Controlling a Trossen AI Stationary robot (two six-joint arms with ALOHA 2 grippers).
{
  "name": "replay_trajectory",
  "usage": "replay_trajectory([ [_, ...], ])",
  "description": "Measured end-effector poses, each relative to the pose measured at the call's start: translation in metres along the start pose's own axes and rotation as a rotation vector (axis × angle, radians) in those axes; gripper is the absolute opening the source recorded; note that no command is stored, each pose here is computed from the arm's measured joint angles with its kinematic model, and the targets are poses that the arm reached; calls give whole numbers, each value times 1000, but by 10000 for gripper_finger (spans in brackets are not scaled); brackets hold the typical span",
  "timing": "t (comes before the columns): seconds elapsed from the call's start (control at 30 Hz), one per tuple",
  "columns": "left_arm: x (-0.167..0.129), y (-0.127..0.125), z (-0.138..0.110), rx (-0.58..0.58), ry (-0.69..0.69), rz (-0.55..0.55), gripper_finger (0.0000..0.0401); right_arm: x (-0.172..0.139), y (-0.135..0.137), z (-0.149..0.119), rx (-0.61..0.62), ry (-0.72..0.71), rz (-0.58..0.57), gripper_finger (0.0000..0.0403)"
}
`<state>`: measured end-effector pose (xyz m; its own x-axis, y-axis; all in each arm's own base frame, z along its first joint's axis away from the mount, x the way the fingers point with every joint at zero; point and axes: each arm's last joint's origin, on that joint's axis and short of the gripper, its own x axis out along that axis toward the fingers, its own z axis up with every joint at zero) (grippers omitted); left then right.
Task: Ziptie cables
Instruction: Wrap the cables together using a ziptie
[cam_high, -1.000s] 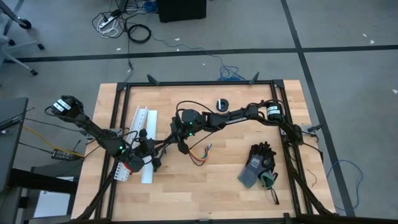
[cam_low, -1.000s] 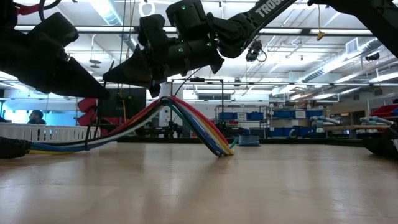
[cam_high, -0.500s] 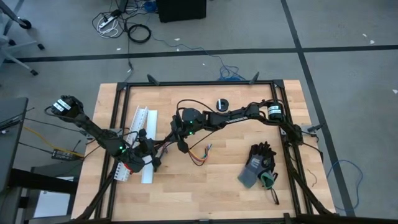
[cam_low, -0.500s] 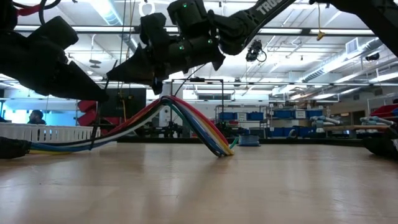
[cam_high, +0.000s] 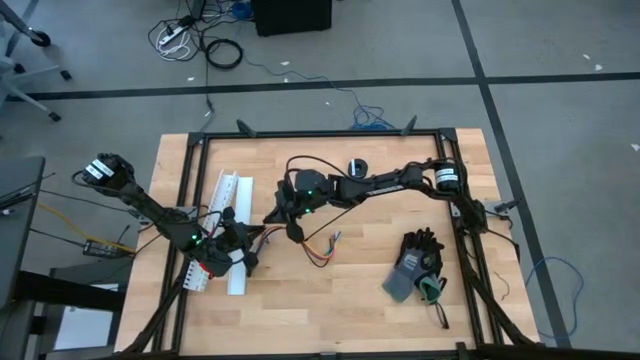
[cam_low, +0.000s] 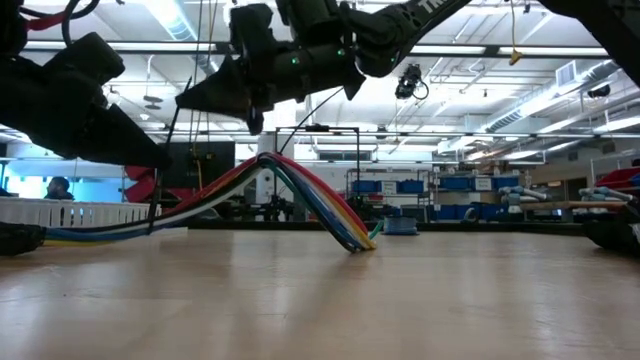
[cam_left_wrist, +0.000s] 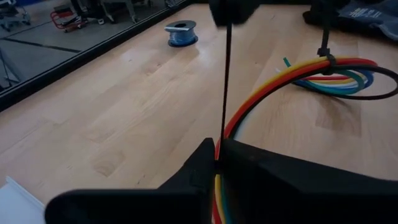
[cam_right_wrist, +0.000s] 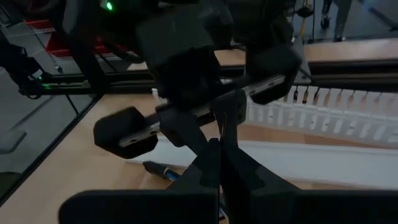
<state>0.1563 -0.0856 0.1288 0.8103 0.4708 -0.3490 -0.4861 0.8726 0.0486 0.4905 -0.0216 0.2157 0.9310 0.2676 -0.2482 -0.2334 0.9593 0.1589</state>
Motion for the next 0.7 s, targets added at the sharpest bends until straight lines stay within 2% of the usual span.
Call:
replay_trajectory([
  [0.4, 0, 0, 0, -3, -1, 0, 19, -32, 7, 44, -57, -54, -66, 0],
  [0.7, 0, 0, 0, -8, -4, 1, 19, -48, 7, 62, -68, -77, -144, 0],
])
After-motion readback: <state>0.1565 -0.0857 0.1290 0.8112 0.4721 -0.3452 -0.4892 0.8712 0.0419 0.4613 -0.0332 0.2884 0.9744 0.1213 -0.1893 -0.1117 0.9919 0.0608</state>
